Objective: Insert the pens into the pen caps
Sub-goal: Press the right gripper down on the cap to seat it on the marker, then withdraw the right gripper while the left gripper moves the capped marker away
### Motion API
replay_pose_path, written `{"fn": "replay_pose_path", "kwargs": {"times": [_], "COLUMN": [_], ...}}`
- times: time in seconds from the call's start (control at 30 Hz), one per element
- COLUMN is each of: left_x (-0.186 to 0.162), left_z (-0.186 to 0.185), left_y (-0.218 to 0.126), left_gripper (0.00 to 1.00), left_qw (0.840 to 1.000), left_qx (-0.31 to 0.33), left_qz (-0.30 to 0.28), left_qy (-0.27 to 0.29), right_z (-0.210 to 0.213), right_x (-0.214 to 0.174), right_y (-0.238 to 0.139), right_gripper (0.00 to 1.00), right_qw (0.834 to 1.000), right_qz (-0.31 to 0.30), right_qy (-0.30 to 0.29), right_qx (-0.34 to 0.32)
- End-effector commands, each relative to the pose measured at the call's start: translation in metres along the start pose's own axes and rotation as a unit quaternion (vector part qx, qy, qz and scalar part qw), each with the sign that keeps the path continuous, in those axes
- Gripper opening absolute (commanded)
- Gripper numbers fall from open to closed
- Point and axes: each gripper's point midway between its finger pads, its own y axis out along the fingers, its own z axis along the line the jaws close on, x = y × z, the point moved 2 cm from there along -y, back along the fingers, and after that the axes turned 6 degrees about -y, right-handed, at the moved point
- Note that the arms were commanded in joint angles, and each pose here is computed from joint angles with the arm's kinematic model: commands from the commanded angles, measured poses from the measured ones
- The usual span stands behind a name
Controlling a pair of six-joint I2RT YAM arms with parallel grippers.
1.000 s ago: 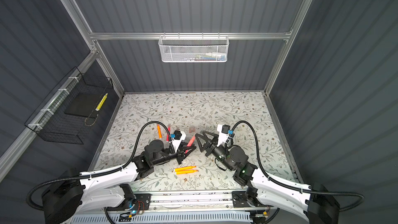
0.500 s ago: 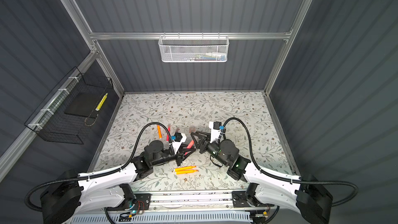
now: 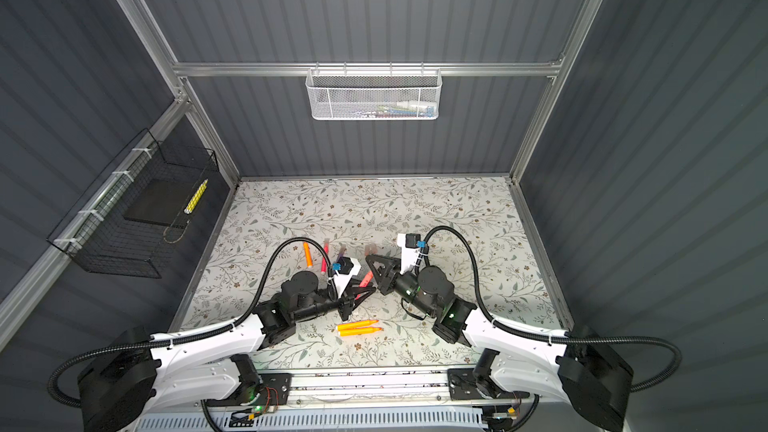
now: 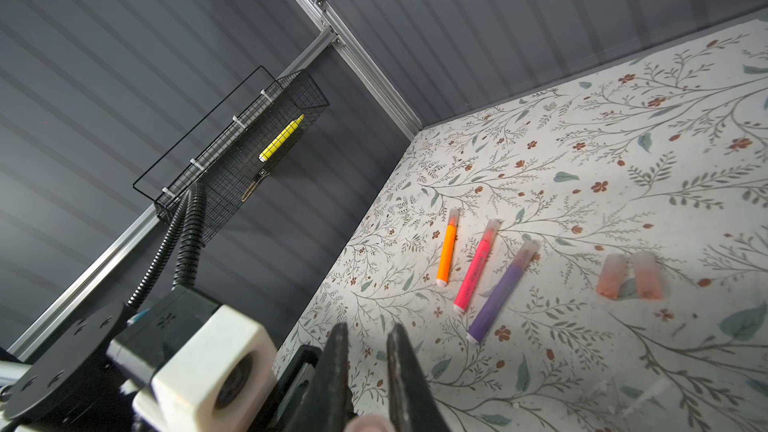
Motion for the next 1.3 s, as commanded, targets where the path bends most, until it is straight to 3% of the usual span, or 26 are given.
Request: {"fn": "replay_pose_path", "kwargs": {"times": [0.0, 0.3, 0.43, 0.8, 0.93, 1.13, 1.27], "left_x": [0.045, 0.107, 0.133, 0.157, 0.160, 0.164, 0.173], "left_z": [0.007, 0.026, 0.045, 0.046, 0.055, 0.072, 0.074], "left_y": [0.000, -0.023, -0.036, -0.033, -0.037, -0.050, -0.051], "left_gripper": [0.00, 0.00, 0.00, 0.00, 0.00, 0.00, 0.00], "left_qw": [0.997, 0.980, 0.981, 0.985, 0.983, 0.971, 0.967], "left_qx": [0.051, 0.132, 0.092, 0.014, 0.050, 0.132, 0.143], "left_qz": [-0.061, -0.144, -0.170, -0.168, -0.174, -0.201, -0.211], "left_qy": [0.018, 0.031, -0.012, -0.022, -0.020, 0.011, 0.021], "right_z": [0.013, 0.003, 0.005, 0.031, 0.035, 0.025, 0.030], "right_x": [-0.016, -0.043, -0.047, -0.058, -0.067, -0.085, -0.106], "right_y": [0.008, 0.007, 0.005, -0.006, -0.007, 0.008, 0.022], "right_gripper": [0.00, 0.00, 0.00, 0.00, 0.00, 0.00, 0.00], "right_qw": [0.999, 0.999, 0.999, 0.993, 0.992, 0.995, 0.991], "right_qz": [0.031, 0.041, 0.044, 0.042, 0.047, 0.099, 0.135], "right_qy": [-0.004, 0.001, -0.006, -0.042, -0.049, 0.006, 0.017], "right_qx": [0.026, 0.011, 0.017, 0.099, 0.104, 0.026, 0.015]}}
